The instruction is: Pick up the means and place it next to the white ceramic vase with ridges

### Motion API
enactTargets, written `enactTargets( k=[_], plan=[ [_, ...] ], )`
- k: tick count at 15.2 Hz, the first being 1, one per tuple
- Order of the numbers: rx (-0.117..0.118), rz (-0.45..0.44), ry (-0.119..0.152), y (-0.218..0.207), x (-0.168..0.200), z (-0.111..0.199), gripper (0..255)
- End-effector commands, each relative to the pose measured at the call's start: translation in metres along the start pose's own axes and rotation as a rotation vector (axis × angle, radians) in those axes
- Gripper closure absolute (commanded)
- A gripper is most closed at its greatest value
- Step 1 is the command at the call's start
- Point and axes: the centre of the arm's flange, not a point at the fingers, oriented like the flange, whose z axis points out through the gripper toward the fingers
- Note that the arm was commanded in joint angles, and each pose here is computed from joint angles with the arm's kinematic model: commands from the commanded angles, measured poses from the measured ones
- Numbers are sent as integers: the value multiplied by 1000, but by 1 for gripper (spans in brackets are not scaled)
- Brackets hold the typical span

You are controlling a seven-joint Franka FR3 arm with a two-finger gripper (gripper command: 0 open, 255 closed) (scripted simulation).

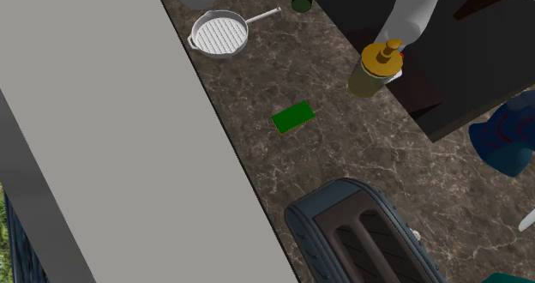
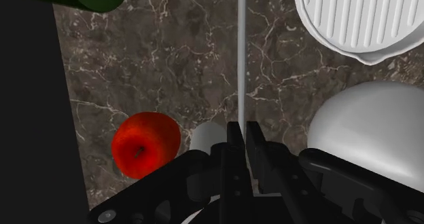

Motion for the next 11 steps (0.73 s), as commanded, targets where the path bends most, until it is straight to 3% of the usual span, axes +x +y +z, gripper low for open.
enactTargets(
  k=[1, 11],
  plan=[
    [0, 0, -1, 0, 1, 11, 255],
    [0, 0, -1, 0, 4, 64, 255]
  ],
)
